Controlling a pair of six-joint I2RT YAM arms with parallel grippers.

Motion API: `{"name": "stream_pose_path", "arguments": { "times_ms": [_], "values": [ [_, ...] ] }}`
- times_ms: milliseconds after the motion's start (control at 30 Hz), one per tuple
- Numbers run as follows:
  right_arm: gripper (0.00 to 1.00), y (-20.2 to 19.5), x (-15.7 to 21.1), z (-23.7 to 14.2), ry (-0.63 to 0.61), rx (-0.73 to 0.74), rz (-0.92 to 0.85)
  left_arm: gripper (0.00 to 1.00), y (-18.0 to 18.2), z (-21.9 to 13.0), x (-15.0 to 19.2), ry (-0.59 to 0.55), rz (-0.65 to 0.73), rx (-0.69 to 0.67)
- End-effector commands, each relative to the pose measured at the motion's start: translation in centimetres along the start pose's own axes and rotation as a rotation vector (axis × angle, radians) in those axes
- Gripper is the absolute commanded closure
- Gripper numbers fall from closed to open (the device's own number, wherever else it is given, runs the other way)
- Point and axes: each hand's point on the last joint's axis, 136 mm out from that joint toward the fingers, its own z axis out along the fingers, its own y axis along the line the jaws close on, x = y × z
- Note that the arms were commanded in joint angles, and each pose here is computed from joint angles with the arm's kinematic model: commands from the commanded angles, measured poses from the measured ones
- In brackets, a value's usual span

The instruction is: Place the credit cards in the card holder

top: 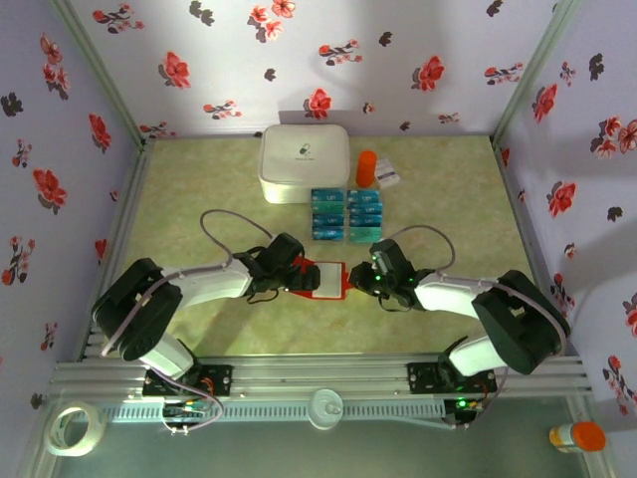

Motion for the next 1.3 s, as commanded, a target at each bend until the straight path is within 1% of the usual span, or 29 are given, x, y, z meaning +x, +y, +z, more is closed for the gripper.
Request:
{"name": "stream_pose_path", "arguments": {
  "times_ms": [0,133,233,333,433,533,600,700,833,1000,1267],
  "values": [
    [0.77,-2.2,0.4,-0.1,0.027,0.11,-0.008,0.0,0.4,-0.2,-0.7,-0.012,0.038,-0.034],
    [0.77,-1.9,0.3,-0.2,0.036,0.114,-0.021,0.0,-0.2,-1.7,-2.2,-0.051,0.046,-0.02],
    [0.77,-1.7,0.3,-0.3,0.045,0.116,-0.027,0.0,-1.2,-3.7,-3.8,-0.082,0.041,-0.007],
    [0.77,-1.8,0.5,-0.4,0.05,0.115,-0.028,0.0,-3.9,-5.6,-5.3,-0.098,0.018,0.092],
    [0.77,-1.9,0.5,-0.6,0.042,0.115,-0.02,0.0,-7.0,-6.8,-6.2,-0.087,-0.016,0.214],
    [0.77,-1.8,0.4,-0.8,0.028,0.103,-0.004,0.0,-9.3,-6.9,-6.4,-0.066,-0.056,0.297],
    [0.77,-1.7,0.3,-0.9,0.019,0.093,0.002,0.0,-10.2,-6.2,-6.1,-0.04,-0.087,0.335],
    [0.77,-1.7,0.3,-0.9,0.016,0.089,0.004,0.0,-10.0,-4.7,-5.2,-0.013,-0.129,0.346],
    [0.77,-1.9,0.5,-0.9,0.023,0.094,0.001,0.0,-8.6,-3.2,-3.8,0.014,-0.135,0.315],
    [0.77,-2.3,0.8,-1.0,0.023,0.099,0.002,0.0,-6.4,-1.6,-2.5,0.017,-0.114,0.272],
    [0.79,-2.8,0.8,-0.9,0.015,0.101,0.001,0.0,-4.4,0.2,-1.0,0.009,-0.049,0.226]
  ]
}}
